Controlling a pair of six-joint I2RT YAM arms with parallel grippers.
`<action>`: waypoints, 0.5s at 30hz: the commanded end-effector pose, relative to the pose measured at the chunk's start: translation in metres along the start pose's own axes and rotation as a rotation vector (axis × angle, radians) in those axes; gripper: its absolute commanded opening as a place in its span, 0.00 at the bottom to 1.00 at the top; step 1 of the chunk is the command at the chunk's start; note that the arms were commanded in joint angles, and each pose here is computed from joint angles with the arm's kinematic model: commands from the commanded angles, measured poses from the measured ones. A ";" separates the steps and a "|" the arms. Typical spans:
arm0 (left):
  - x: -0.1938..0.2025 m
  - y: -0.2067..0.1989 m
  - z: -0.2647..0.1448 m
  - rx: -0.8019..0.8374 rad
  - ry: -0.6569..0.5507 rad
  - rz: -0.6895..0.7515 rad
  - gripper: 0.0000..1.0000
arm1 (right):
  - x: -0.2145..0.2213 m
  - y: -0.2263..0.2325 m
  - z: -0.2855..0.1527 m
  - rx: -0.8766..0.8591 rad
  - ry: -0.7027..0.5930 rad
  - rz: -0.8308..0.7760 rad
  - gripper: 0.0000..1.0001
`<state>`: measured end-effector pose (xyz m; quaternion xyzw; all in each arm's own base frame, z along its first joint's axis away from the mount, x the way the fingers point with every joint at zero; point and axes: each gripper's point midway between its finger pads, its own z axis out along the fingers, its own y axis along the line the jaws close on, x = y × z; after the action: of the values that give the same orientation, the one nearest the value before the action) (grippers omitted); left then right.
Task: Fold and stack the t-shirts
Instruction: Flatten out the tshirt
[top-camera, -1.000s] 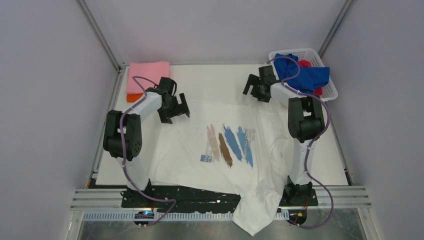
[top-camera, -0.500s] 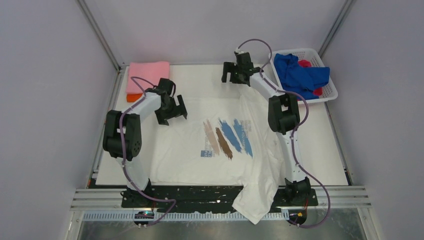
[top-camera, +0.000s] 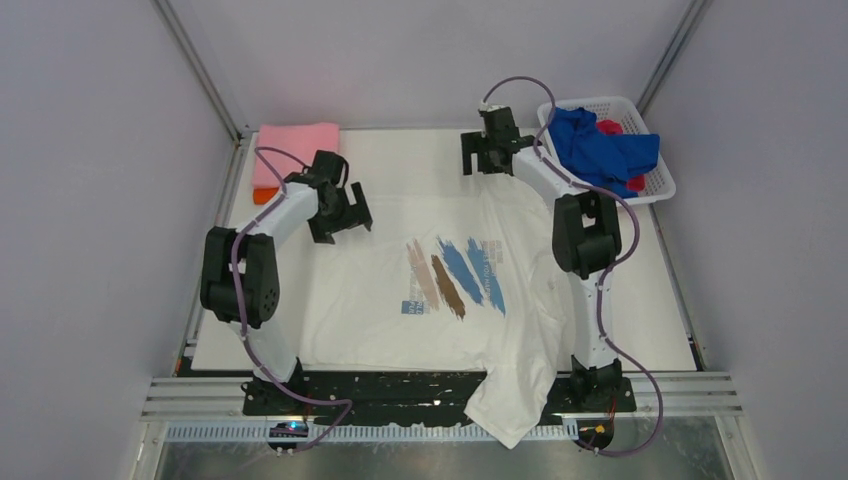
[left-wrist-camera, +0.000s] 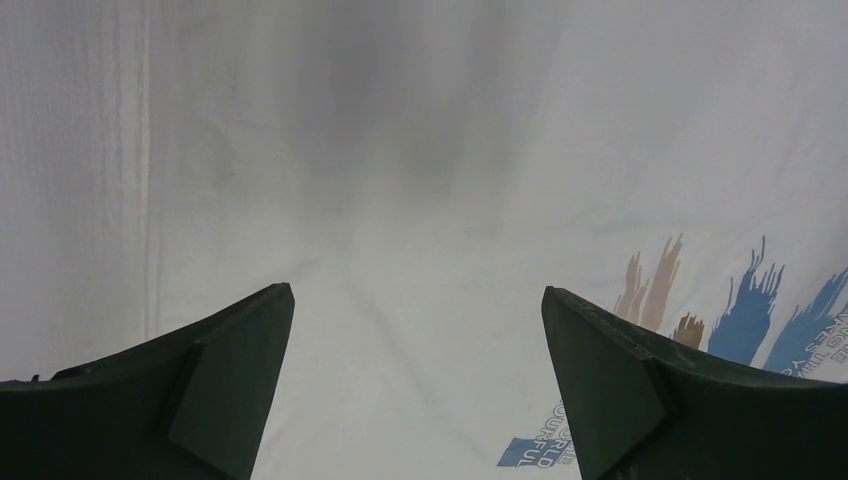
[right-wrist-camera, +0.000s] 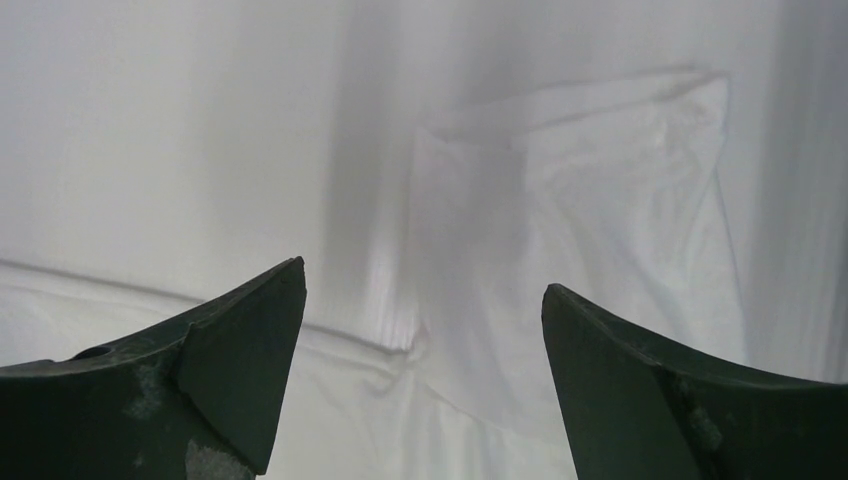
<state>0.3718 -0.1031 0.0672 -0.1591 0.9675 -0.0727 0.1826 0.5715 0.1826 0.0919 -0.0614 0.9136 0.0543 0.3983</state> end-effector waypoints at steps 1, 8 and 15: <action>-0.032 -0.024 -0.013 0.085 -0.083 -0.018 0.99 | 0.010 -0.025 -0.045 0.031 0.010 0.099 0.95; -0.044 -0.042 0.011 0.127 -0.053 -0.077 1.00 | 0.075 -0.046 -0.057 0.023 0.135 0.224 0.96; -0.045 -0.020 0.036 0.064 -0.010 -0.179 1.00 | 0.093 -0.065 -0.042 0.056 0.184 0.248 0.95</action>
<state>0.4164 -0.1200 0.0508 -0.1991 0.9573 -0.1090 0.1790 0.4695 0.1019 0.0315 0.0480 0.9593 0.0545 0.2728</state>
